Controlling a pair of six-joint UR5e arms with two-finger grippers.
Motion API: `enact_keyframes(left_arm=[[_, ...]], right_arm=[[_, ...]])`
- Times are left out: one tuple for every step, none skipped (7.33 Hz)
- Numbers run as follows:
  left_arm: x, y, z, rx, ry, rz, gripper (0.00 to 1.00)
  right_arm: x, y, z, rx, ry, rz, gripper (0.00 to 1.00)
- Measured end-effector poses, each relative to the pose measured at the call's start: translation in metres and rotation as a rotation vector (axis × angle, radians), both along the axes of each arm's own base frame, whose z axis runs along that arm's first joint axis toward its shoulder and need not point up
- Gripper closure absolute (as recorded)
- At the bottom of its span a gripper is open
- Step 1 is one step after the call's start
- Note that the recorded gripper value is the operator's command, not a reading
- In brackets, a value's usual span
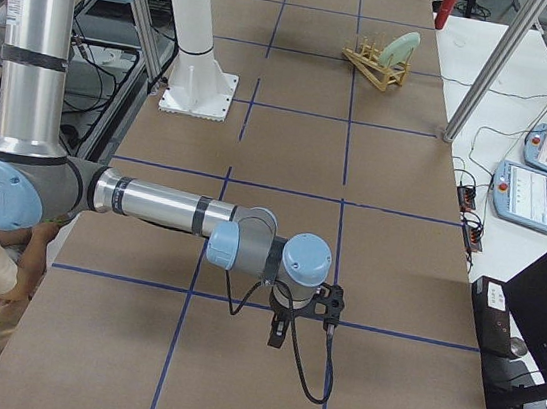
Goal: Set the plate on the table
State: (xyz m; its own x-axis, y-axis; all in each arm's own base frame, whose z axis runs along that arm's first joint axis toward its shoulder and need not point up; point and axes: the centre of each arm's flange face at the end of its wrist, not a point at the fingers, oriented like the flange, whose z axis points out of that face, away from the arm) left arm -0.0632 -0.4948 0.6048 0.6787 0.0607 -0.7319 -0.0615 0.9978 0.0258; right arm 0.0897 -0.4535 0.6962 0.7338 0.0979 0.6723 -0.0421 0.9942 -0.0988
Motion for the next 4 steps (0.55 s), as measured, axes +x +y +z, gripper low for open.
enact_keyframes(left_arm=[[-0.001, 0.000, 0.002, -0.002, 0.004, -0.003, 0.00], [0.000, -0.001, -0.003, 0.004, 0.030, -0.010, 0.00], [0.003, -0.008, -0.017, -0.004, 0.079, -0.041, 0.00], [0.008, -0.025, -0.046, -0.051, 0.143, -0.123, 0.00]], right_arm=[[0.000, 0.000, 0.000, -0.001, 0.000, 0.000, 0.00], [0.000, 0.000, 0.001, -0.002, 0.000, 0.000, 0.00], [0.000, 0.000, 0.001, -0.002, 0.000, 0.000, 0.00], [0.000, 0.000, 0.000, -0.001, 0.000, 0.000, 0.00]])
